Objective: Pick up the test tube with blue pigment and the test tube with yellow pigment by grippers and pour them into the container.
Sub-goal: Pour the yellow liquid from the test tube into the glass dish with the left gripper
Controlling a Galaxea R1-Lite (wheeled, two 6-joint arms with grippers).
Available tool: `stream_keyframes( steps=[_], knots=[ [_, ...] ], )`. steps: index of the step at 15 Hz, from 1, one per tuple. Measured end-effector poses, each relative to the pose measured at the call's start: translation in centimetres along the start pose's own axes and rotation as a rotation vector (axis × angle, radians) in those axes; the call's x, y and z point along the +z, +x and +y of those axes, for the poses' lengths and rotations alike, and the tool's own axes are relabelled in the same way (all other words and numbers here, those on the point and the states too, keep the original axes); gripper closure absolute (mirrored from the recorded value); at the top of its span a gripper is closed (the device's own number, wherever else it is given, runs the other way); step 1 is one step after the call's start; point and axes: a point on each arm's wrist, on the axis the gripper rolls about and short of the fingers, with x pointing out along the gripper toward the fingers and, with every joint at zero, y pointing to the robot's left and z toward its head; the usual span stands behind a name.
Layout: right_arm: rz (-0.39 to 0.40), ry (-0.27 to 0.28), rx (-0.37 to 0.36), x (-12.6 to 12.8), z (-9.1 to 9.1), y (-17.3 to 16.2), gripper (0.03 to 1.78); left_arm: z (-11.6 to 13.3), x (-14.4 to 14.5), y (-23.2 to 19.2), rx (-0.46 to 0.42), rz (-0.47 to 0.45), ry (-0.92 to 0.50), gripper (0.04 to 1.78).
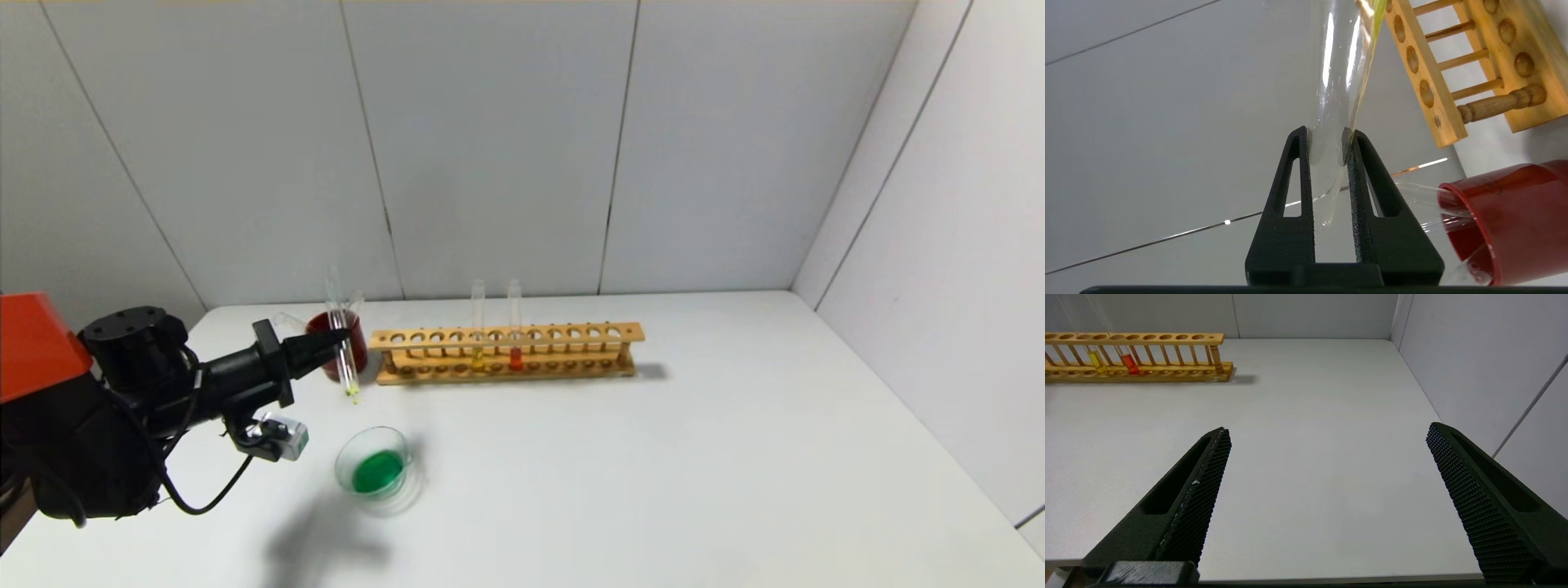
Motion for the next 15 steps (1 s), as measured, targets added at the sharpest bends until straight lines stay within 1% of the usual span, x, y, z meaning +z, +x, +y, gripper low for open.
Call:
stream_keyframes(
  steps=[10, 12, 15],
  knots=[
    [0.000, 0.000, 0.000, 0.0, 0.0, 0.0, 0.06, 1.1, -1.4, 0.7, 0.065, -0.036, 0.138, 1.51],
    [0.000, 0.000, 0.000, 0.0, 0.0, 0.0, 0.06, 1.6, -1.9, 1.0, 0.091, -0.054, 0.187, 1.51],
    [0.000, 0.000, 0.000, 0.0, 0.0, 0.0, 0.06, 2.2, -2.3, 1.4, 0.111, -0.053, 0.236, 1.51]
  ],
)
